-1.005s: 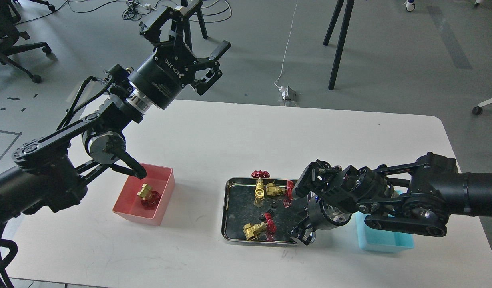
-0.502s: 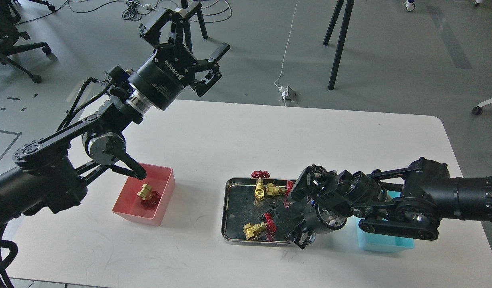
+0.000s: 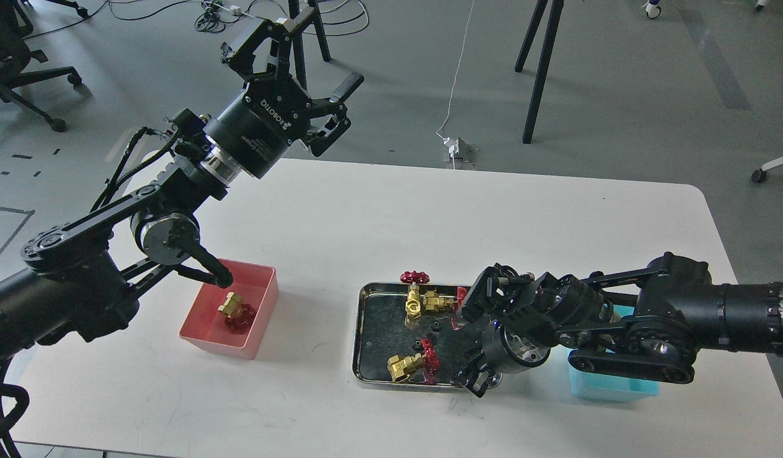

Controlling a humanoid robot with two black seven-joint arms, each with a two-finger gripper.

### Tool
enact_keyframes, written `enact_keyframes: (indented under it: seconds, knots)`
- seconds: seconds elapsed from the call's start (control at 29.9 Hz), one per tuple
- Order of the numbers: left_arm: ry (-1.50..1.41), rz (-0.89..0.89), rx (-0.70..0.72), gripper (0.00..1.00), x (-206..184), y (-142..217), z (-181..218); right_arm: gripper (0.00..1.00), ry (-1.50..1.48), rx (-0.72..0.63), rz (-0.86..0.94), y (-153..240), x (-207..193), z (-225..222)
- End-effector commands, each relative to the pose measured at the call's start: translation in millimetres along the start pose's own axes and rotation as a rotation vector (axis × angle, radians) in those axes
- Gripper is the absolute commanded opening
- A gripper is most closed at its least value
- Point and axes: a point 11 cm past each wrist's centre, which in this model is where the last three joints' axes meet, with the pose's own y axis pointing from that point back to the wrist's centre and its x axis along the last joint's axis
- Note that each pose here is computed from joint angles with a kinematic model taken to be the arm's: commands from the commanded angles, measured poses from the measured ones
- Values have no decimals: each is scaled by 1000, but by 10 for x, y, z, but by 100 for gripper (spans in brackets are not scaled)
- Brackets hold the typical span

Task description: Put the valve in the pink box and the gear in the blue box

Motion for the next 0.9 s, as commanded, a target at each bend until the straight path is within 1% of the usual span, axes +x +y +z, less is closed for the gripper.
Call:
enact_keyframes:
  seconds: [0.0, 0.13, 0.3, 0.4, 0.5, 0.6, 0.7, 0.8, 0.87]
  knots:
    - [0, 0, 0, 91, -1, -1, -1, 38, -2, 2, -2, -10, -16, -8]
    - [-2, 6, 1, 92, 19, 3, -5, 35, -2, 3, -2, -10, -16, -9]
    - [0, 6, 1, 92, 16, -2, -12, 21, -4, 4, -3, -8, -19, -10]
    - [6, 5, 0, 92, 7, -19, -38, 14, -9, -1, -4, 4, -37, 17]
    - [7, 5, 0, 92, 8, -20, -42, 12, -10, -4, 3, 27, -9, 34]
    - [11, 8, 2, 92, 9, -10, -60, 10, -15, -6, 36, 88, 101, 52]
    - [14, 4, -1, 92, -4, -26, -61, 9, -21, -27, 88, 274, 262, 160]
    - [21, -1, -6, 92, -27, -48, -72, 9, -41, -99, 141, 625, 347, 457]
    - [23, -2, -12, 92, -32, -60, -61, 9, -48, -135, 158, 815, 328, 588]
